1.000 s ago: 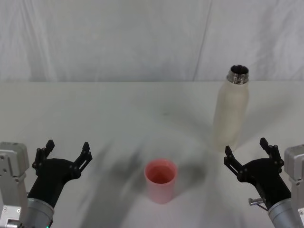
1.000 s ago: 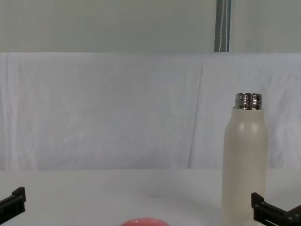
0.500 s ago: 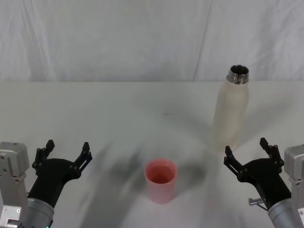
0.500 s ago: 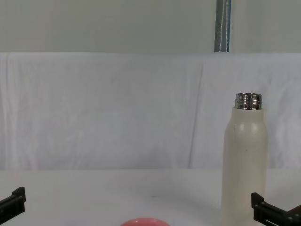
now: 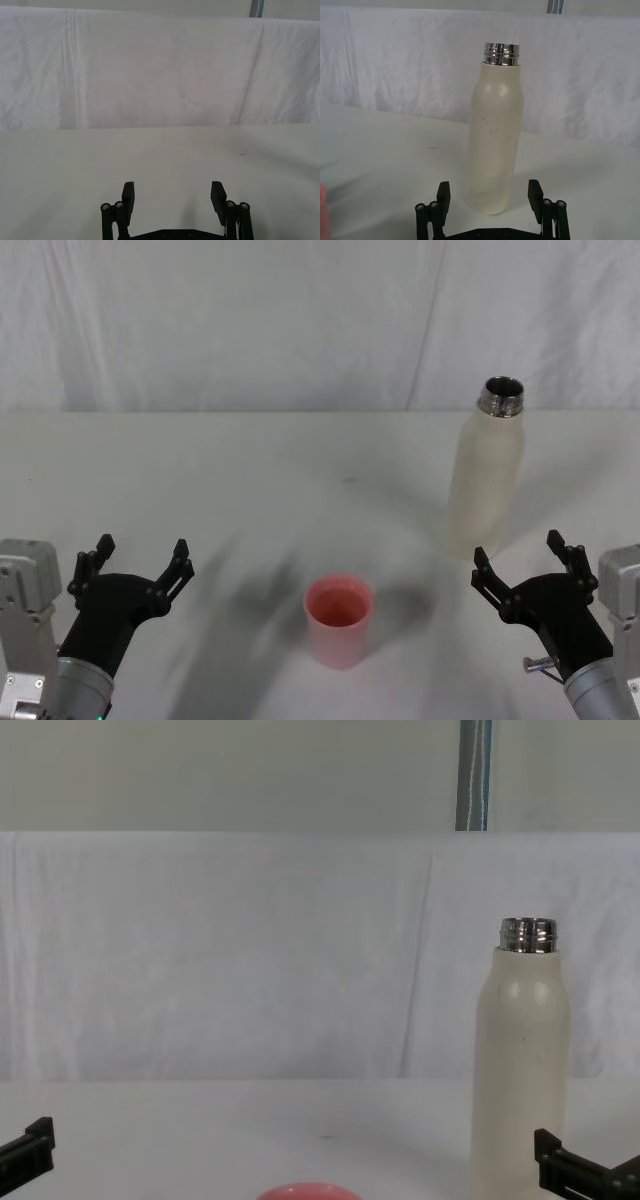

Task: Grasp the thermos with one hand and pour water into the cup lid.

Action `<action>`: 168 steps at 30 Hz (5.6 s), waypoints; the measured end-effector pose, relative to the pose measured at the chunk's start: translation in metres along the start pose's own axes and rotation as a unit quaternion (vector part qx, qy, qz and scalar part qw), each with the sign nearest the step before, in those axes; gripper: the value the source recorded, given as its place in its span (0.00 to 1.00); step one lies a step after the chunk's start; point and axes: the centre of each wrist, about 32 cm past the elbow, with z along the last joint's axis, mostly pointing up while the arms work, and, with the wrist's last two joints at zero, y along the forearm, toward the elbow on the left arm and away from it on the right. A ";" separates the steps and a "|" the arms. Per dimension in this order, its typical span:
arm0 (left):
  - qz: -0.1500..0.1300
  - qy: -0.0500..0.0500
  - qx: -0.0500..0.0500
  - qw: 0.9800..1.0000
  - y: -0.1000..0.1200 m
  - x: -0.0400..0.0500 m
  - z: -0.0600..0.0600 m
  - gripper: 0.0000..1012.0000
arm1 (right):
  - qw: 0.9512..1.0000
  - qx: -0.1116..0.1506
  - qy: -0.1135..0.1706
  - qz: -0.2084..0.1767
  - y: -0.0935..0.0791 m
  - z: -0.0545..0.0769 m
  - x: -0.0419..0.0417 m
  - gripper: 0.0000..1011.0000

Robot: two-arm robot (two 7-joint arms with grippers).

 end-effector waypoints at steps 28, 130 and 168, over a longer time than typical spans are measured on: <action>0.000 0.000 0.000 1.000 0.000 0.0000 0.000 0.99 | 1.000 0.000 0.000 0.000 0.000 0.000 0.0000 0.99; 0.000 0.000 0.000 1.000 0.000 0.0000 0.000 0.99 | 0.996 -0.038 0.063 0.058 0.087 0.001 0.0519 0.99; 0.000 0.000 0.000 1.000 0.000 0.0000 0.000 0.99 | 0.994 -0.035 0.074 0.072 0.108 -0.003 0.0477 0.99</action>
